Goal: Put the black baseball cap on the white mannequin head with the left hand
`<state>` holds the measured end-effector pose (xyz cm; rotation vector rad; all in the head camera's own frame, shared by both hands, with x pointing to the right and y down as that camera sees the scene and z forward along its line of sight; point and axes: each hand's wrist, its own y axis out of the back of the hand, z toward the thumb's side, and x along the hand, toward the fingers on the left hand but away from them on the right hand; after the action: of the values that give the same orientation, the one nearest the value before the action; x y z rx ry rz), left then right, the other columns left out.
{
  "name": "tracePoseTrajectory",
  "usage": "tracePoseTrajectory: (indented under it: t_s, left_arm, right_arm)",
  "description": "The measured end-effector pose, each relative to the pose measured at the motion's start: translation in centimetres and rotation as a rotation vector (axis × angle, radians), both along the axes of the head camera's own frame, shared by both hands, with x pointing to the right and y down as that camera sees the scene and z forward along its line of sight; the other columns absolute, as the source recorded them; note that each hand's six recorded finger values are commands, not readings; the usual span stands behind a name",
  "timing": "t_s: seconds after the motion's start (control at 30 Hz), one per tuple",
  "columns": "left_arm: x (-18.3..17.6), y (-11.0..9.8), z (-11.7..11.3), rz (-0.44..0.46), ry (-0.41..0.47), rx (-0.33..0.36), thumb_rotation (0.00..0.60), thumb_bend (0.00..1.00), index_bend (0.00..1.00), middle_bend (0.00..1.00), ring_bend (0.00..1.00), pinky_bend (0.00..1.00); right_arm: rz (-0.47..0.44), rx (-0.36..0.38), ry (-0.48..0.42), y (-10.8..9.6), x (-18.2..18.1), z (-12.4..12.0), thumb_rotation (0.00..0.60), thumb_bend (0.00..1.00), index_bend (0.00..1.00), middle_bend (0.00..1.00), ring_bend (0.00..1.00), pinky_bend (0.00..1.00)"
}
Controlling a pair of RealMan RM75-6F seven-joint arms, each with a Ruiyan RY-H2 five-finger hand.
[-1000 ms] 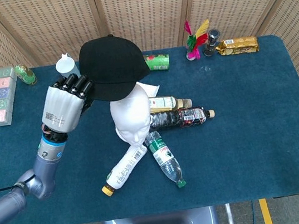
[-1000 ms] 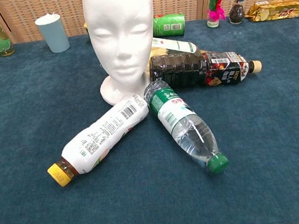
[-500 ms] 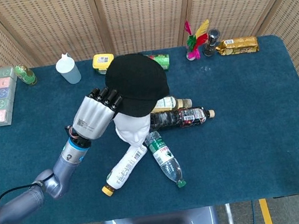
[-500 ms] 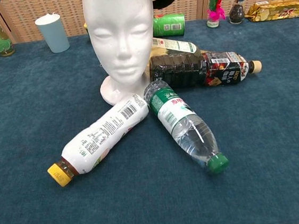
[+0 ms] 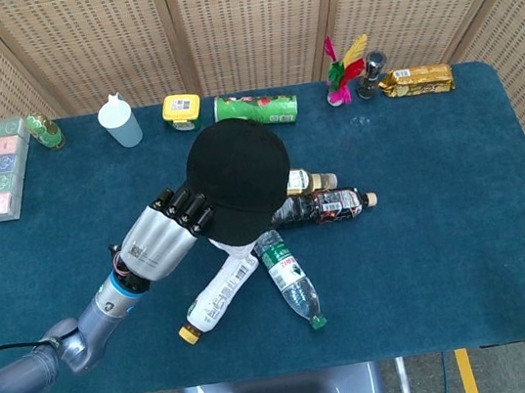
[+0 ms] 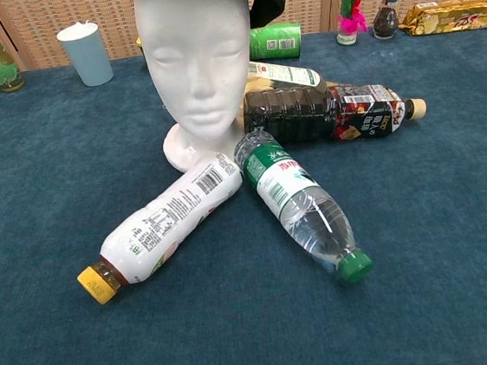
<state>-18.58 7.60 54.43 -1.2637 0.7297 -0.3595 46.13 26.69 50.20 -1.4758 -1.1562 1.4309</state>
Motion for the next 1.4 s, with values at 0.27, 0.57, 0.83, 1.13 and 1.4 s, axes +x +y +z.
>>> tracePoseTrajectory:
  t_s: [0.27, 0.57, 0.83, 1.13, 1.4]
  left_arm:
    - [-1.3, 1.5, 1.0, -0.005, -0.052, -0.028, 0.600, 0.35, 0.85, 0.60, 0.56, 0.74]
    - [-2.2, 2.0, 2.4, -0.035, -0.114, -0.075, 0.600, 0.31, 0.68, 0.43, 0.35, 0.65]
    - [-2.9, 2.3, 3.2, -0.099, -0.191, -0.141, 0.600, 0.26, 0.29, 0.20, 0.14, 0.48]
    - [-4.4, 3.5, 3.0, -0.190, -0.332, -0.264, 0.600, 0.23, 0.17, 0.06, 0.00, 0.36]
    - [-7.2, 4.3, 2.8, -0.273, -0.409, -0.346, 0.600, 0.23, 0.15, 0.03, 0.00, 0.33]
  right_arm:
    - [0.001, -0.003, -0.005, 0.1, 0.0, 0.1, 0.600, 0.26, 0.39, 0.42, 0.47, 0.49]
    - [0.004, -0.004, -0.006, 0.1, 0.0, 0.3, 0.600, 0.26, 0.39, 0.42, 0.48, 0.49]
    - [0.001, -0.008, -0.006, 0.0, 0.0, 0.6, 0.600, 0.26, 0.39, 0.42, 0.48, 0.49]
    - [-0.008, -0.005, -0.009, -0.2, -0.2, 0.6, 0.600, 0.26, 0.39, 0.42, 0.48, 0.49]
    - [-0.015, -0.003, -0.010, -0.4, -0.3, 0.6, 0.600, 0.26, 0.39, 0.42, 0.48, 0.49]
